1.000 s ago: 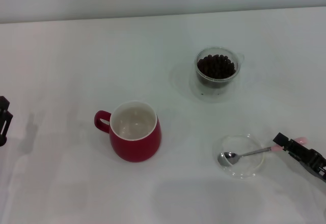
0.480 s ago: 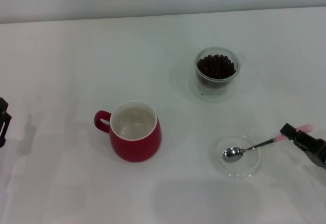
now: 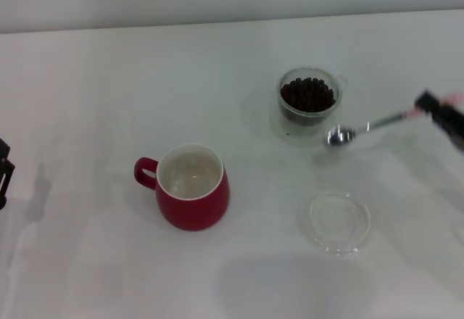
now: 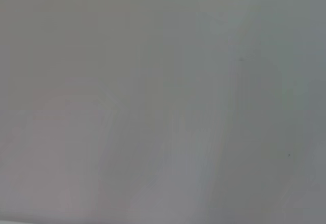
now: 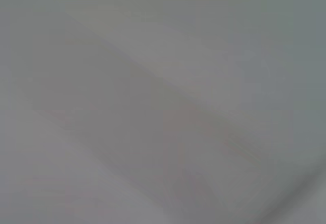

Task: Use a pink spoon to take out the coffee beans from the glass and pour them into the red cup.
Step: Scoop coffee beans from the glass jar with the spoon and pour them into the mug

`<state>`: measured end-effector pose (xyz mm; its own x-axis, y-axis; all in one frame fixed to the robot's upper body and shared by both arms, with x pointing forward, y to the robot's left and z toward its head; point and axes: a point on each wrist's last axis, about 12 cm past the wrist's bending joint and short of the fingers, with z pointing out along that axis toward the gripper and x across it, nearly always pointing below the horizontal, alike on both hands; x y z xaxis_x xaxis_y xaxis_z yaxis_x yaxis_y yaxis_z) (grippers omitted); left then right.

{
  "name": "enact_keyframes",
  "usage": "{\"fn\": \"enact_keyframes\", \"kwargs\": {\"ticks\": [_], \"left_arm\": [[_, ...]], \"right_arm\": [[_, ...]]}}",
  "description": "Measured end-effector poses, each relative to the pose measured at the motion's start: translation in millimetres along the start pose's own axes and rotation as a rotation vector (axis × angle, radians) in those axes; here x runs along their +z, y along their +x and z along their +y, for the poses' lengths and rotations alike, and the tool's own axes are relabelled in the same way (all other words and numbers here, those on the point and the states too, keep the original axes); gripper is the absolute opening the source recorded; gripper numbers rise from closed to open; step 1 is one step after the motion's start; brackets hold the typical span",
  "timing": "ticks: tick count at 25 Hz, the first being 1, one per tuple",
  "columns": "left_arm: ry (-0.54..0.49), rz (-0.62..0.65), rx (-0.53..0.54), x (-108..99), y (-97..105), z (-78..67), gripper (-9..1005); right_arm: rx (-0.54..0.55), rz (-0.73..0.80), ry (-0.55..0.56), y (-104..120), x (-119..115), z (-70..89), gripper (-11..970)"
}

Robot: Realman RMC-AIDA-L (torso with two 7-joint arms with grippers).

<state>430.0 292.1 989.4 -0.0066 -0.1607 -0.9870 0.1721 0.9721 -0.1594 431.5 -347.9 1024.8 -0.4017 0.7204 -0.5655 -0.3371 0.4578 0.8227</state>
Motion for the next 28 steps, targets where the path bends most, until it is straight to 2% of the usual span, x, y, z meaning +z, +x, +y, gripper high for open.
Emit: {"fn": "enact_keyframes", "kwargs": {"ticks": [3, 6, 12, 19, 28], "left_arm": [[0.001, -0.001, 0.004, 0, 0, -0.2, 657], [0.007, 0.000, 0.007, 1, 0, -0.9, 657], [0.013, -0.001, 0.006, 2, 0, -1.6, 657], [0.007, 0.002, 0.002, -1, 0, -0.8, 657], [0.009, 0.003, 0.001, -1, 1, -1.0, 658]], "right_arm": [[-0.128, -0.038, -0.082, -21, 31, 8.6, 145], [-0.243, -0.039, -0.111, -38, 64, 12.6, 144], [-0.564, 0.040, -0.115, -53, 113, 17.1, 144], [-0.703, 0.076, -0.070, -52, 112, 12.6, 144], [-0.715, 0.137, -0.027, -44, 94, 2.8, 143]]}}
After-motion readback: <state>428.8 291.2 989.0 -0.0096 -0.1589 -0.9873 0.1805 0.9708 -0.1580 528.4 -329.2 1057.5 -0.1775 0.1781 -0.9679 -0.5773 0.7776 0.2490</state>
